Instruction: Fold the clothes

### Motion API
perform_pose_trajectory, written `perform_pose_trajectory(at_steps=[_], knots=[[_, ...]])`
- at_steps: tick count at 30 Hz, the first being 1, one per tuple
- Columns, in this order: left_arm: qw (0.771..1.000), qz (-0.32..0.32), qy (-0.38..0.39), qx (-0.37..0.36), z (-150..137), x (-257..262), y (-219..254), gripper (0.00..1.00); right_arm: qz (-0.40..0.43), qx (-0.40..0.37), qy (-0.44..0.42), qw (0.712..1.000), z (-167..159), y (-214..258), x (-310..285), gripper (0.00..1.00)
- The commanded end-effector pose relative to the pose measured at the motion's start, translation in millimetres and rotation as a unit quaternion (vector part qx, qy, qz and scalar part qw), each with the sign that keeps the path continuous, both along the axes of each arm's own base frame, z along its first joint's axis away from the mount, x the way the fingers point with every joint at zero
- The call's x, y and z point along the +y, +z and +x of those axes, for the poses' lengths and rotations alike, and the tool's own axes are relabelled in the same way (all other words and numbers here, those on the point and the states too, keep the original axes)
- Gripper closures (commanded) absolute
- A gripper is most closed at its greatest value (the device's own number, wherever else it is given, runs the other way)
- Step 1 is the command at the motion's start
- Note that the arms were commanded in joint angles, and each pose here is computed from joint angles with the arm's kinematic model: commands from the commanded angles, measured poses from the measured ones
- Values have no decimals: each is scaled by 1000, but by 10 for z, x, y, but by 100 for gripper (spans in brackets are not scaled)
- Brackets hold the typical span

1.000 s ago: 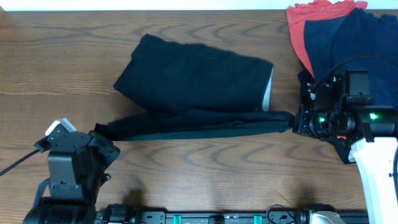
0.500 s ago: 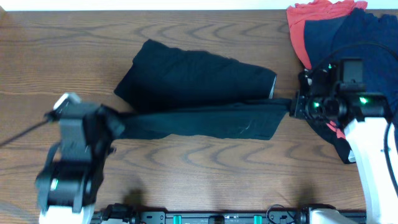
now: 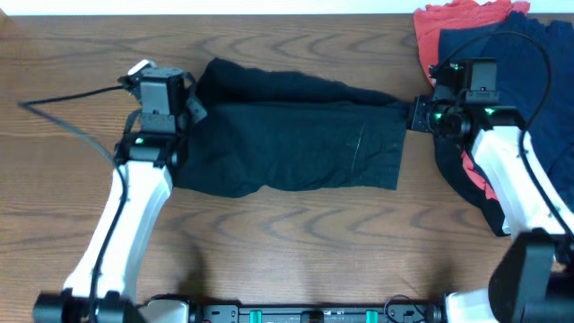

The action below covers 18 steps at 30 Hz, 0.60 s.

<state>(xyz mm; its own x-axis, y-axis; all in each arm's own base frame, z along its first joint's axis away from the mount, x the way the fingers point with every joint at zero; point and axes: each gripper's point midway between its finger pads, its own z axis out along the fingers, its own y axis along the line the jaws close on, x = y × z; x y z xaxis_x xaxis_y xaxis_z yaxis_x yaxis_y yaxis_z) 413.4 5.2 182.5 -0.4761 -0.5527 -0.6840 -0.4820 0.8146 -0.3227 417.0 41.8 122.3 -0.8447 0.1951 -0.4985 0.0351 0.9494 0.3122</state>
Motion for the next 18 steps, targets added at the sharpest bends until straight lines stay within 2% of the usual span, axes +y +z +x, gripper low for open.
perform_pose_trajectory(at_steps=[1,8,18], knots=[[997,58,54,-4,95,326,-50,94,-68,-10,-67,995,200,-113,-446,99],[997,54,53,-23,413,287,-281,94,-63,-31,-76,995,493,-367,-458,99],[996,49,55,-52,699,268,-485,94,-60,-67,-82,993,842,-705,-473,99]])
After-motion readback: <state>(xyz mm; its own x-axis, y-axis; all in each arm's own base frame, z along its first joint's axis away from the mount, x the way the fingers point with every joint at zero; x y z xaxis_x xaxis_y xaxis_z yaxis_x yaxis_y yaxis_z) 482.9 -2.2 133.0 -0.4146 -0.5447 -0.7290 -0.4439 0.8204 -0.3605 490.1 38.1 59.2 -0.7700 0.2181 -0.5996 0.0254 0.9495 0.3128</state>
